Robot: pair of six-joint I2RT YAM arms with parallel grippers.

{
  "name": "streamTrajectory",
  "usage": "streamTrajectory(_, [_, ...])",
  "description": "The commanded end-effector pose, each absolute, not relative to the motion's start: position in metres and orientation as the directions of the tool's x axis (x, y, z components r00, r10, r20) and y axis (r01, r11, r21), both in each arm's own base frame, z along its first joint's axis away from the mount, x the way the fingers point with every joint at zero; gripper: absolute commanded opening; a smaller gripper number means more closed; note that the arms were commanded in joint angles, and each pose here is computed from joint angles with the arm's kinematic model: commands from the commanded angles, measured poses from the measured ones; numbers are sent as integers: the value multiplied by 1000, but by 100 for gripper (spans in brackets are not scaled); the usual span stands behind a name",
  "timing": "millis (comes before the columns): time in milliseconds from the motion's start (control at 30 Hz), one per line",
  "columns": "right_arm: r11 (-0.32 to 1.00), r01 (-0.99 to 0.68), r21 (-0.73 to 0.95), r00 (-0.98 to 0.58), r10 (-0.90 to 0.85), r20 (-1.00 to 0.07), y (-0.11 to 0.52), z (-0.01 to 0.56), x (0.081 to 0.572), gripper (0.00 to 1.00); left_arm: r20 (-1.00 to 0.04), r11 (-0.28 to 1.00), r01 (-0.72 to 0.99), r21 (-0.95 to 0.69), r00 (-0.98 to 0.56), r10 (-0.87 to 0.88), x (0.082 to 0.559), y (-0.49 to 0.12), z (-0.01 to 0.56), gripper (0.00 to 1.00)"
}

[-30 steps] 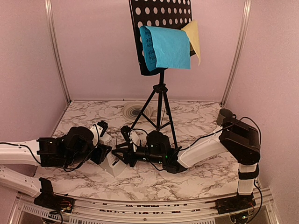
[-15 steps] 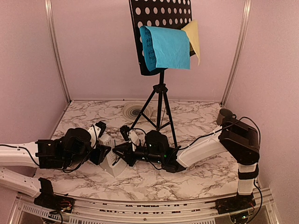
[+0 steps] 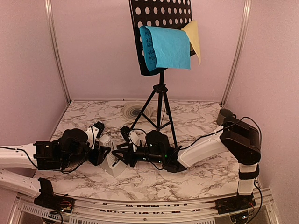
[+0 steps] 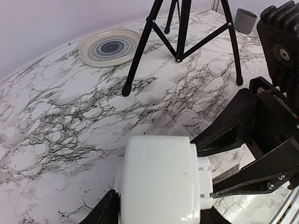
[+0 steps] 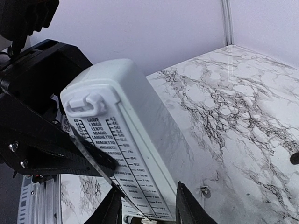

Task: Pack up the instrument practice props
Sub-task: Hook the pendulum on the metronome.

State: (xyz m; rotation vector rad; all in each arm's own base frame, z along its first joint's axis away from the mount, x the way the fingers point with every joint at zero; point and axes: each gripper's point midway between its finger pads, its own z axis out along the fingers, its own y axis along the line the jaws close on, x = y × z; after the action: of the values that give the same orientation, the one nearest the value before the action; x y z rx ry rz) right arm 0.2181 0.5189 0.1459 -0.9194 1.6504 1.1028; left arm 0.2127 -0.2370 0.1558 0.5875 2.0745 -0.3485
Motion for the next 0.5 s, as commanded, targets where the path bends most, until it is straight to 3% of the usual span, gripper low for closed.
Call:
streamTrajectory(0, [283, -929, 238, -265, -61, -962, 507, 169, 222, 41, -837, 807, 583, -94, -485, 254, 202, -249, 155, 53])
streamTrajectory(133, [238, -942, 237, -258, -62, -964, 499, 170, 221, 45, -838, 795, 599, -94, -479, 262, 200, -251, 157, 58])
streamTrajectory(467, [178, -960, 216, -233, -82, -969, 491, 174, 222, 54, -847, 792, 595, -137, -485, 218, 197, -250, 158, 83])
